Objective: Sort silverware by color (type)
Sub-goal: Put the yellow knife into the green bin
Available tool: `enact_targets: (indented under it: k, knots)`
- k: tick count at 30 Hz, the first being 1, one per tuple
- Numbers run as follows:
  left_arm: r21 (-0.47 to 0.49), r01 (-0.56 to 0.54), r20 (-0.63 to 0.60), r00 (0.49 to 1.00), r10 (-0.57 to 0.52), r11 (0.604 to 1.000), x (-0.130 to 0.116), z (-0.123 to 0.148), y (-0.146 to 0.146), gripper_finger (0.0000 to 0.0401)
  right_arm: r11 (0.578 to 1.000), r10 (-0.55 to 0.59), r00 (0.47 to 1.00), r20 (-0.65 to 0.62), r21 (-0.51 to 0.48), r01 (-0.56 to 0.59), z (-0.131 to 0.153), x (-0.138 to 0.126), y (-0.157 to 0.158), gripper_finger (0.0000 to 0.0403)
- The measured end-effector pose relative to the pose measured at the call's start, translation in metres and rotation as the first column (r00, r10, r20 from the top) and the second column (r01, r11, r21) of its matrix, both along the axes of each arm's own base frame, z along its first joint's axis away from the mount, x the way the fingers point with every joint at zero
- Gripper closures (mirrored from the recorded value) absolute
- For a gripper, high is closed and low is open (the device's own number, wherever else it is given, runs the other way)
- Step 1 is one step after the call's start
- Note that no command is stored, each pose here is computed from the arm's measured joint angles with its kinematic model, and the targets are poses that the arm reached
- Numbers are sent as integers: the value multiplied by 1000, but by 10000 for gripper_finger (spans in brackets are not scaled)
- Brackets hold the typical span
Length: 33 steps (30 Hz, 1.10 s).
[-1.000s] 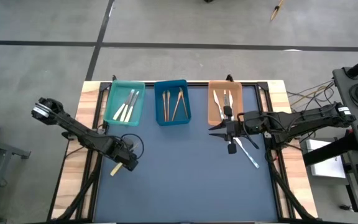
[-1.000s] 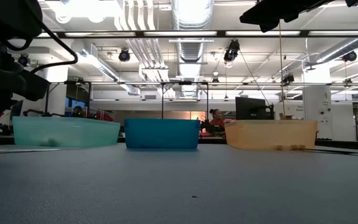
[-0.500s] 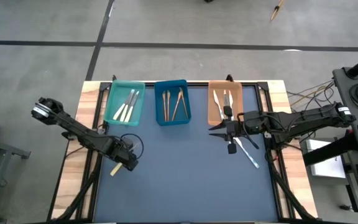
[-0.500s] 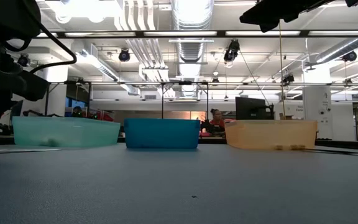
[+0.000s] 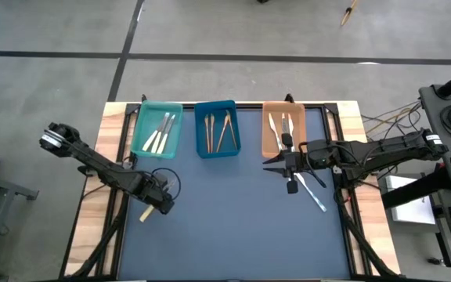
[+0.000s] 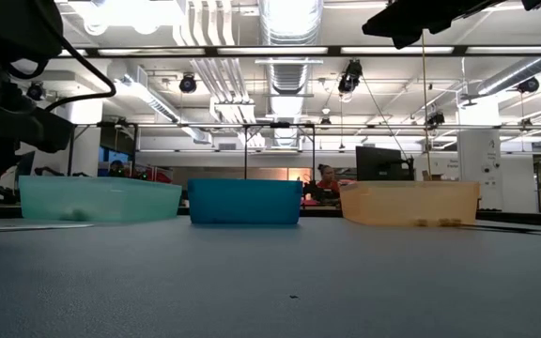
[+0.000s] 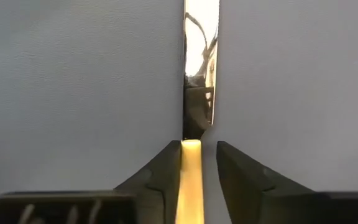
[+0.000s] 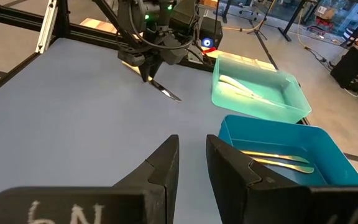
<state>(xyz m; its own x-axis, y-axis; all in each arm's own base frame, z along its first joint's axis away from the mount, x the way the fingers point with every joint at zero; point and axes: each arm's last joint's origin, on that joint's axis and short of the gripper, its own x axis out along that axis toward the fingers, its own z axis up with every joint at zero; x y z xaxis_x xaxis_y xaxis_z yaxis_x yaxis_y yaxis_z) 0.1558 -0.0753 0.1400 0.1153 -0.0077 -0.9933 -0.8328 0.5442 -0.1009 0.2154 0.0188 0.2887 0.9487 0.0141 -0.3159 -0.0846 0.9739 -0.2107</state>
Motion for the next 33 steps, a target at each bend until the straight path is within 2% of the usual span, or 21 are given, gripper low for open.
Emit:
enact_targets:
  k: [12, 33]
  knots:
    - [-4, -19, 3, 1000, 19, 1000, 0, -1, 0, 383, 1000, 0, 1000, -1, 0, 0, 0, 0, 0, 330]
    - [21, -38, 21, 999, 37, 999, 2, 2, 0, 389, 1000, -2, 1000, -3, 6, 2, 0, 0, 0, 330]
